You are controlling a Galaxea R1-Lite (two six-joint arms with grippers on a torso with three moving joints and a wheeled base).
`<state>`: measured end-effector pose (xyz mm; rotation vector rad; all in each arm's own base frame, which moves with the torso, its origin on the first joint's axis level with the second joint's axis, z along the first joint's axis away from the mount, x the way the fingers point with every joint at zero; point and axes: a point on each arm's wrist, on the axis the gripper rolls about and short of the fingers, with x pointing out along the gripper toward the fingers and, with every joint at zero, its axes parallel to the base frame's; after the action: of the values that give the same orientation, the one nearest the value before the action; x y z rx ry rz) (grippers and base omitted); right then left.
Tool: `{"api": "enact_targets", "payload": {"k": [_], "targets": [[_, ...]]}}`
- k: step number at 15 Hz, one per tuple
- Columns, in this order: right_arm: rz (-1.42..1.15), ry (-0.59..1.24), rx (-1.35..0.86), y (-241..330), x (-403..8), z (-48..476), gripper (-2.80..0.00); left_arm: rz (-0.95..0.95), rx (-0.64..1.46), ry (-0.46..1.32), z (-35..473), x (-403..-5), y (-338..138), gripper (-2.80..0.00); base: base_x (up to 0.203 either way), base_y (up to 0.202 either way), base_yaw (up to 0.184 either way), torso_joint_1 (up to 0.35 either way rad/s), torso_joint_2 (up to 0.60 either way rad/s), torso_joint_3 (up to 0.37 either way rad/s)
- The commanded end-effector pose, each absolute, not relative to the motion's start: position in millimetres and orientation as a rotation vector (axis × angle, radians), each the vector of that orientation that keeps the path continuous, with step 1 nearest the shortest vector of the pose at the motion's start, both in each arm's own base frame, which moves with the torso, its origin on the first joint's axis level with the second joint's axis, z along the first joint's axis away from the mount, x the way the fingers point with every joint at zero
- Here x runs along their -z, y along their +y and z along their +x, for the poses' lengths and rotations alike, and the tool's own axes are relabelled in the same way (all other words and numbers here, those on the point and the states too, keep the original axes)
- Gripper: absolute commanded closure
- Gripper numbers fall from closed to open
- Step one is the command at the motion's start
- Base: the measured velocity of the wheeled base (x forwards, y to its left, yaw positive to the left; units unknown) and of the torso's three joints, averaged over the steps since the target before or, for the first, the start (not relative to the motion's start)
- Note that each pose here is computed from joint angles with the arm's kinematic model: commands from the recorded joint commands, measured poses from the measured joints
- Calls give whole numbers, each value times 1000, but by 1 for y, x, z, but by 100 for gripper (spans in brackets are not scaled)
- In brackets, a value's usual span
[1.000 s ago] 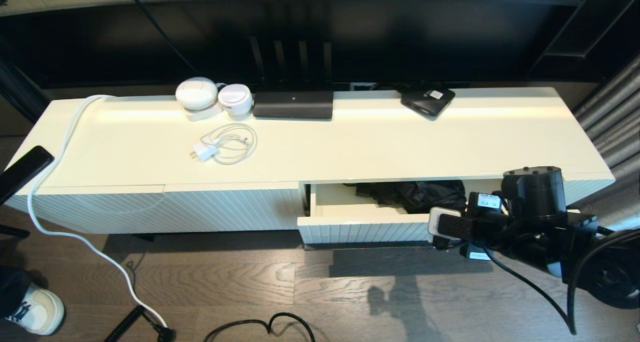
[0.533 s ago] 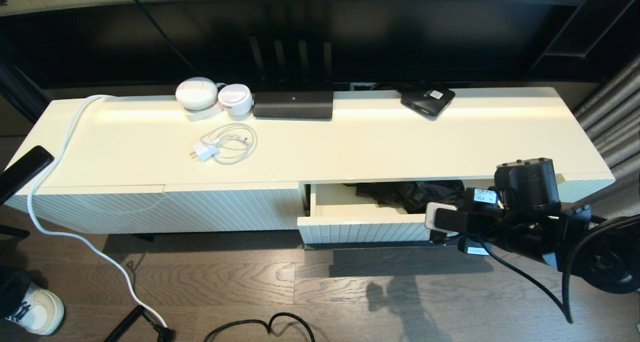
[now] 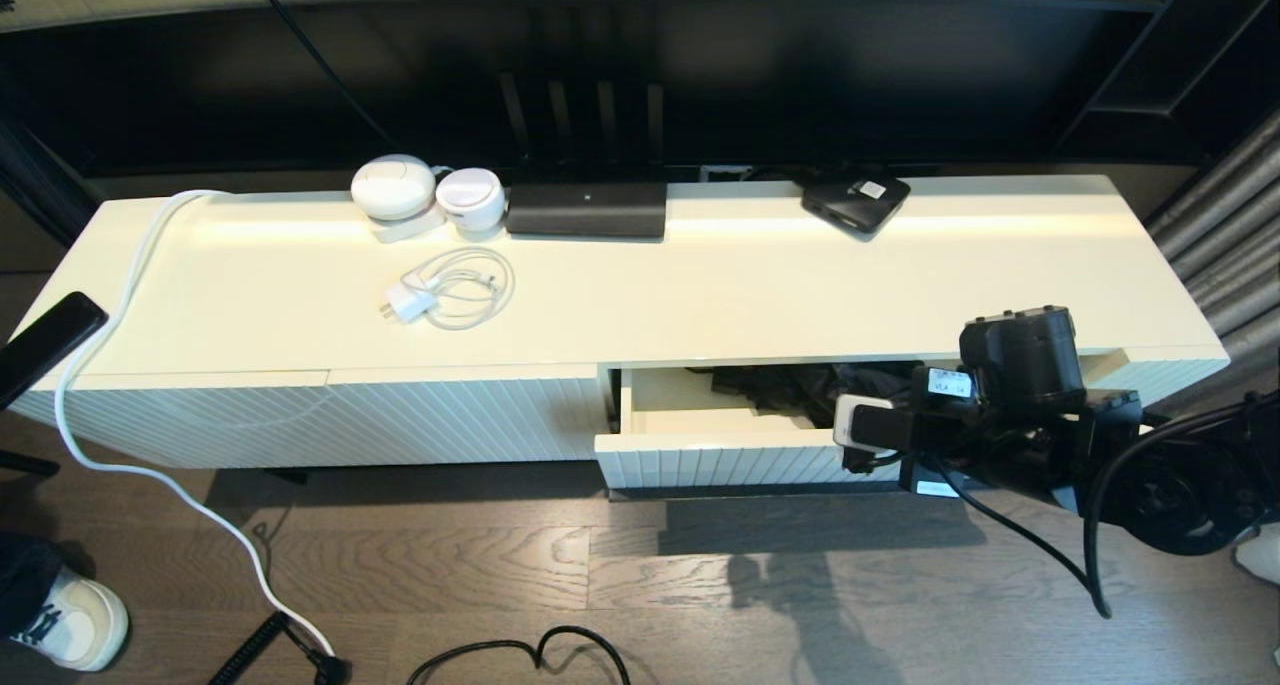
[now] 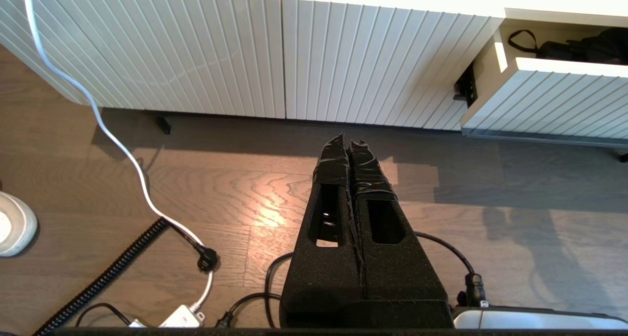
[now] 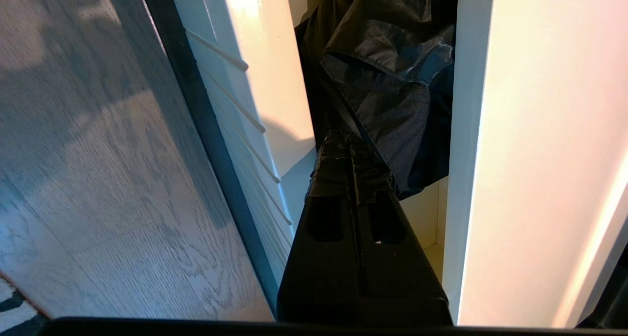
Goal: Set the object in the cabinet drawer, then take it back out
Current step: Open the drawer
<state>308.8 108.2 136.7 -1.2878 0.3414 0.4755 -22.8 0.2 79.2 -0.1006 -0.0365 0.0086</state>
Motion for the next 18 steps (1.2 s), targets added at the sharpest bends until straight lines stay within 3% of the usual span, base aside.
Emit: {"api": "enact_targets", "payload": {"k": [1, 18], "targets": [[-1296, 348, -482, 110, -133, 312, 0, -101, -9, -37, -23, -79, 0, 0, 0, 0, 0, 0, 0, 0], [-1322, 499, -611, 104, -116, 280, 0, -101, -9, -37, -23, -79, 0, 0, 0, 0, 0, 0, 0, 0]]}}
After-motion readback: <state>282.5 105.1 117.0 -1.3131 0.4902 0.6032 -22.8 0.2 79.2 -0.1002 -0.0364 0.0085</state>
